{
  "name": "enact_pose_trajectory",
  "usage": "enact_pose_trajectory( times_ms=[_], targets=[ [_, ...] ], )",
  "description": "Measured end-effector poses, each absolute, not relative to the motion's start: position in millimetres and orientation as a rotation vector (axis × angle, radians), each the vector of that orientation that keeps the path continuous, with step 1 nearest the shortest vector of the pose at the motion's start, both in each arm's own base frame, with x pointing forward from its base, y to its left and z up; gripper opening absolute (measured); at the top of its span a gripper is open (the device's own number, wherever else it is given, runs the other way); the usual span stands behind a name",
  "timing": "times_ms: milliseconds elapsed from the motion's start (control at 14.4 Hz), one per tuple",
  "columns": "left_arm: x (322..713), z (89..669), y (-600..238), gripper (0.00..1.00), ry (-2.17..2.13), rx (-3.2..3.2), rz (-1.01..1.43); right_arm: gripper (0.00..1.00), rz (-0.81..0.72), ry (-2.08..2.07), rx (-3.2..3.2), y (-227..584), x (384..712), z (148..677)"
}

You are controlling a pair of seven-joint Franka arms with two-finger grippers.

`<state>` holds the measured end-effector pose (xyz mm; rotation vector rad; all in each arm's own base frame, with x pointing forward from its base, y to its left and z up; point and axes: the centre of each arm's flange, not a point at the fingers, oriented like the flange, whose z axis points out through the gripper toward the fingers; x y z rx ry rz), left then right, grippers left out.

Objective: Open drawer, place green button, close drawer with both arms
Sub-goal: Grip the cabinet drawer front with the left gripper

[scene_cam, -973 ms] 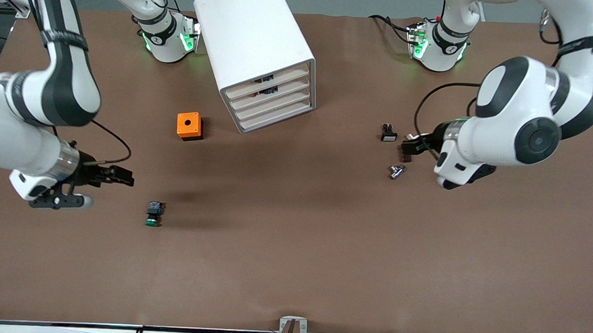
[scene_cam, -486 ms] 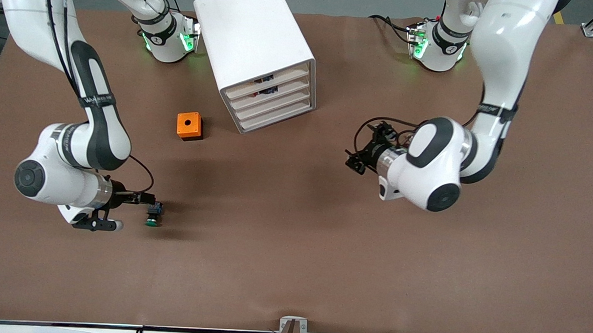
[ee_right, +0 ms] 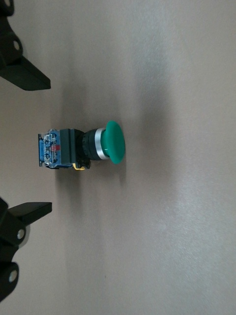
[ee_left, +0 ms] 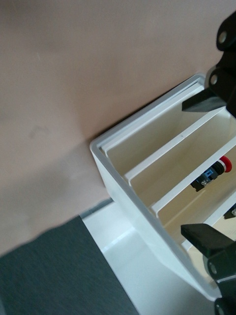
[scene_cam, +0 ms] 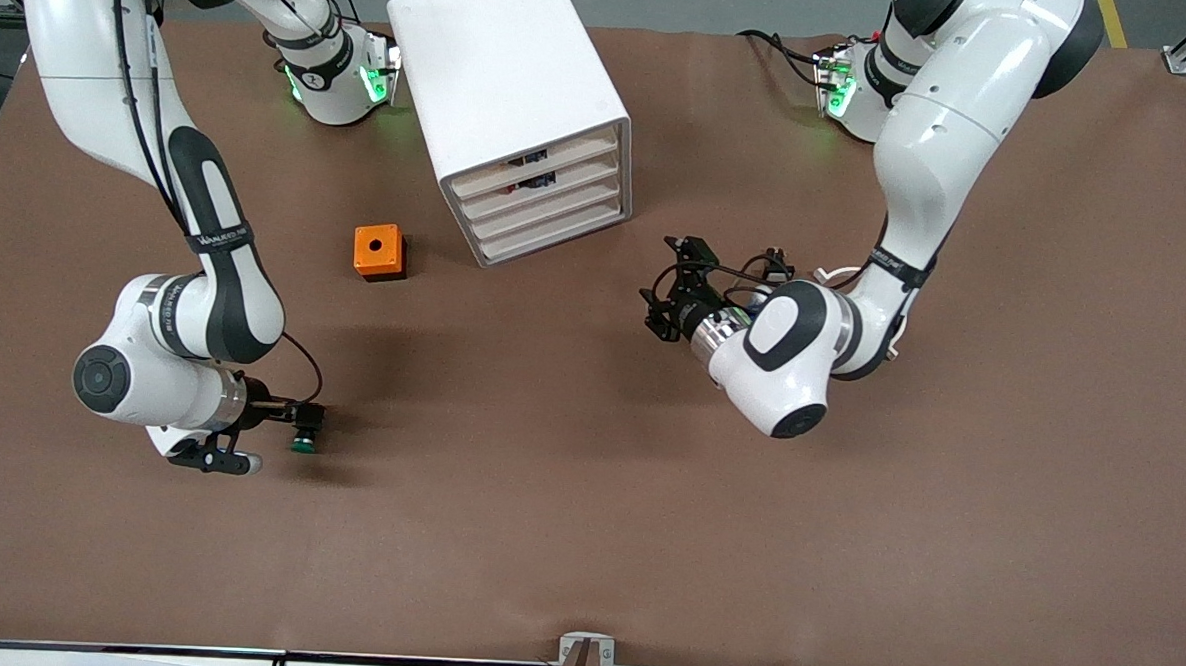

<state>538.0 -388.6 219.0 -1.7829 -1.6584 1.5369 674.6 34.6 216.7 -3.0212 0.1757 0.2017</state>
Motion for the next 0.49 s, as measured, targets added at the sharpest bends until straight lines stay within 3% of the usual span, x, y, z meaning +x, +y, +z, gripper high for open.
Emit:
enact_pose_trajectory(
  times_ms=[347,486],
  targets=[
    [506,174,-423,1.00,-1.669,-1.520,1.554,1.00,0.239,0.180,-3.018,38,671,198],
    [497,162,-435,0.83,-1.685,-1.471,1.543,1.00,0.248,0.181,-3.015,40,670,194]
  ],
)
